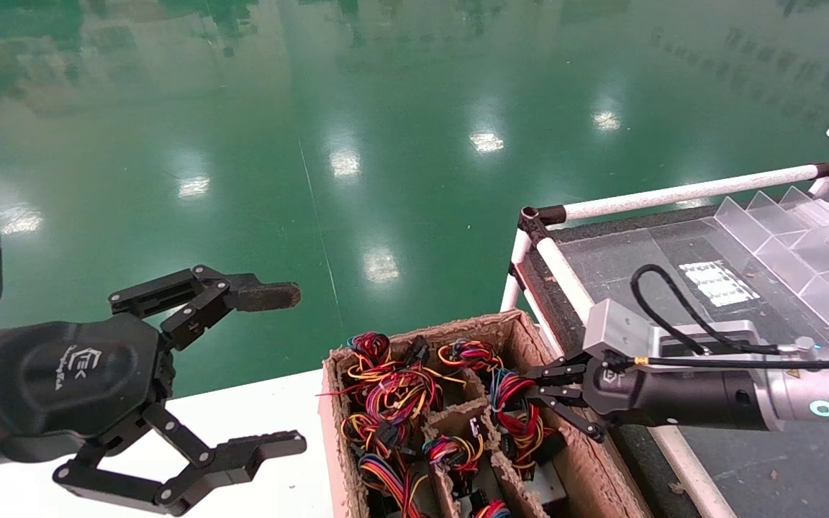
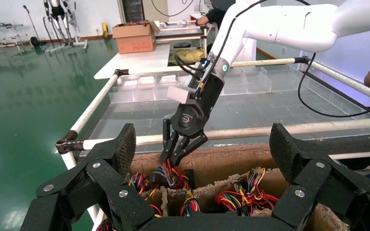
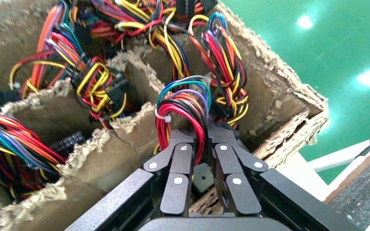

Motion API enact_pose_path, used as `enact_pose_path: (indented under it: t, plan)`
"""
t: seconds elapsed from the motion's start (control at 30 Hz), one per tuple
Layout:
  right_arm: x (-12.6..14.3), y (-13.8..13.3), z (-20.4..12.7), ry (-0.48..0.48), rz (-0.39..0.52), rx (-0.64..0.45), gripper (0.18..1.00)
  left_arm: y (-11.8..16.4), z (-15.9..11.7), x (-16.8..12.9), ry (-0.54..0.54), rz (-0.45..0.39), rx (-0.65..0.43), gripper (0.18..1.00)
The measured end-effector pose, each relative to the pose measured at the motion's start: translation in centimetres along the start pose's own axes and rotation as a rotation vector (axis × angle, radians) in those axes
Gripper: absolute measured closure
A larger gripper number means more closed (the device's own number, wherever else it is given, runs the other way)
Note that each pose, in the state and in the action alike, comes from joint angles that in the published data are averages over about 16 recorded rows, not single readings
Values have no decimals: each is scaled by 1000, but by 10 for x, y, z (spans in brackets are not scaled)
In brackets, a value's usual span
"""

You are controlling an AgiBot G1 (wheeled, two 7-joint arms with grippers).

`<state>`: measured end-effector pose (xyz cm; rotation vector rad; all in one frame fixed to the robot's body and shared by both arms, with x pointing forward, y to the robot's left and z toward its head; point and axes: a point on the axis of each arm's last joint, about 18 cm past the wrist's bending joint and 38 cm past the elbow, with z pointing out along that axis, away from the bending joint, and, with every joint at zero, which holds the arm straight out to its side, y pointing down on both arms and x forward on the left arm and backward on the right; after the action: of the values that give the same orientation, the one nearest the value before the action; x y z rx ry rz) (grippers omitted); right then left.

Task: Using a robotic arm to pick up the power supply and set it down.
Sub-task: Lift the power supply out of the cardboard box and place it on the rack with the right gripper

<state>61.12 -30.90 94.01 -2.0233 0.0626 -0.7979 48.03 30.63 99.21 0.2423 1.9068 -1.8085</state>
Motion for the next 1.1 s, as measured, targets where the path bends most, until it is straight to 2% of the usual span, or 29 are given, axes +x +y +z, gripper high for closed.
enact_pose_path:
  t: [0.27, 0.5, 0.67, 0.87, 1.1]
  plan:
    - [4, -33, -45, 101, -18, 159, 954, 0, 0, 0, 0, 0, 0, 184]
    - [8, -71, -100, 216, -48, 314, 966, 0, 0, 0, 0, 0, 0, 184]
    - [15, -87, -134, 309, -72, 381, 967, 0, 0, 0, 0, 0, 0, 184]
    - [38, -90, -157, 450, -107, 388, 969, 0, 0, 0, 0, 0, 0, 184]
    - [78, -74, -159, 601, -130, 308, 969, 0, 0, 0, 0, 0, 0, 184]
